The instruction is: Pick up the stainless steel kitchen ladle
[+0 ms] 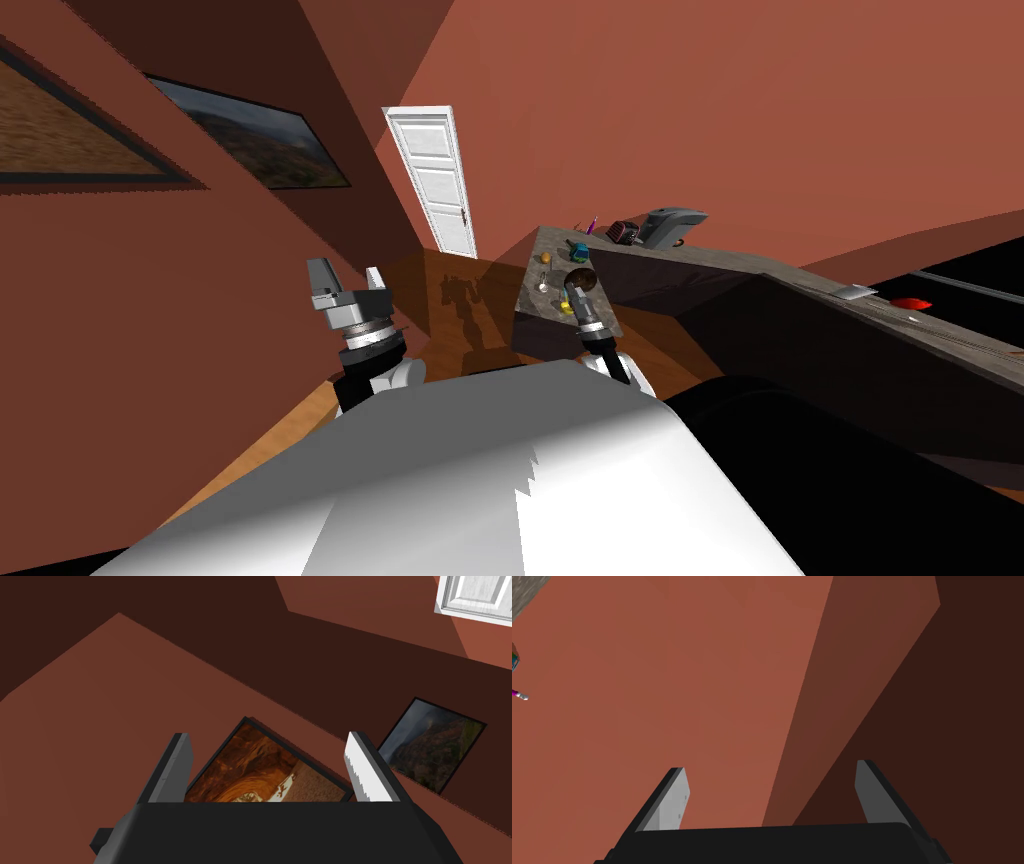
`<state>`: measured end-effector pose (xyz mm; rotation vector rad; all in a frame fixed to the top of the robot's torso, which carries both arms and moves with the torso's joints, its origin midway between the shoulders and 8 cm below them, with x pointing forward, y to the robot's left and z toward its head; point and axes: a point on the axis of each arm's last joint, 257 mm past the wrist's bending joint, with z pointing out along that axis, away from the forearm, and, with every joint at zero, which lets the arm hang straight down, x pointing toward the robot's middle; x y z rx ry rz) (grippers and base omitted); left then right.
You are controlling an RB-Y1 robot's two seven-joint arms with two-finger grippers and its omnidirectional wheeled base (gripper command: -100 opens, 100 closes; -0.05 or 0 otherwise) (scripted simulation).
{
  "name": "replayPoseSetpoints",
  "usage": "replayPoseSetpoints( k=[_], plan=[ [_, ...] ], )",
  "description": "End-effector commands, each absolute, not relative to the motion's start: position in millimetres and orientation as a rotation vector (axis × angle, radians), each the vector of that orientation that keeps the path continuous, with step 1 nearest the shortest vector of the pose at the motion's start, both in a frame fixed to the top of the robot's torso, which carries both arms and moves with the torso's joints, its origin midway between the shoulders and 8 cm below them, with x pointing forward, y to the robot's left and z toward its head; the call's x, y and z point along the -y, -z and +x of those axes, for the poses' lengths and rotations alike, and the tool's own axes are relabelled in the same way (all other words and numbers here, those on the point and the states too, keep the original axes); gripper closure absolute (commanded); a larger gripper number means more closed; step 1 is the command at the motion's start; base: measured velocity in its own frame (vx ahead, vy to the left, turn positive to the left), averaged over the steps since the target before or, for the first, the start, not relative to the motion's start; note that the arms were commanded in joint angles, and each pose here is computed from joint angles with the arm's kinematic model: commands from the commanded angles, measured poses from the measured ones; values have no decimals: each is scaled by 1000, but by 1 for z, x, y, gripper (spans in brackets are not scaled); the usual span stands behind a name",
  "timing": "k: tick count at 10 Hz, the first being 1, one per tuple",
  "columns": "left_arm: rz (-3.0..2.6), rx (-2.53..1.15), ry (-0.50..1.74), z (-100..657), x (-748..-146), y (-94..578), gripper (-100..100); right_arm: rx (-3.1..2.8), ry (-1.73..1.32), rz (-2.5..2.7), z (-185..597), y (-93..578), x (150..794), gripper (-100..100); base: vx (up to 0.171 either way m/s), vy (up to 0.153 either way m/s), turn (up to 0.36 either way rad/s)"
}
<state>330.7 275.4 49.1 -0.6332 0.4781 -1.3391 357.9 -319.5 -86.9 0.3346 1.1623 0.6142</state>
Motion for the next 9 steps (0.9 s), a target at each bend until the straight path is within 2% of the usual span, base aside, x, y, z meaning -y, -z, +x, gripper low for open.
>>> replayPoseSetpoints(
  k=[1,9],
  plan=[
    [-633,-478,1339,331,-275,-49,0,-1186,-557,295,357,92,323,-100,-31,28,66],
    [-633,-478,1339,331,-275,-49,0,-1374,-157,-11,338,138,372,-100,-19,35,119]
  ],
)
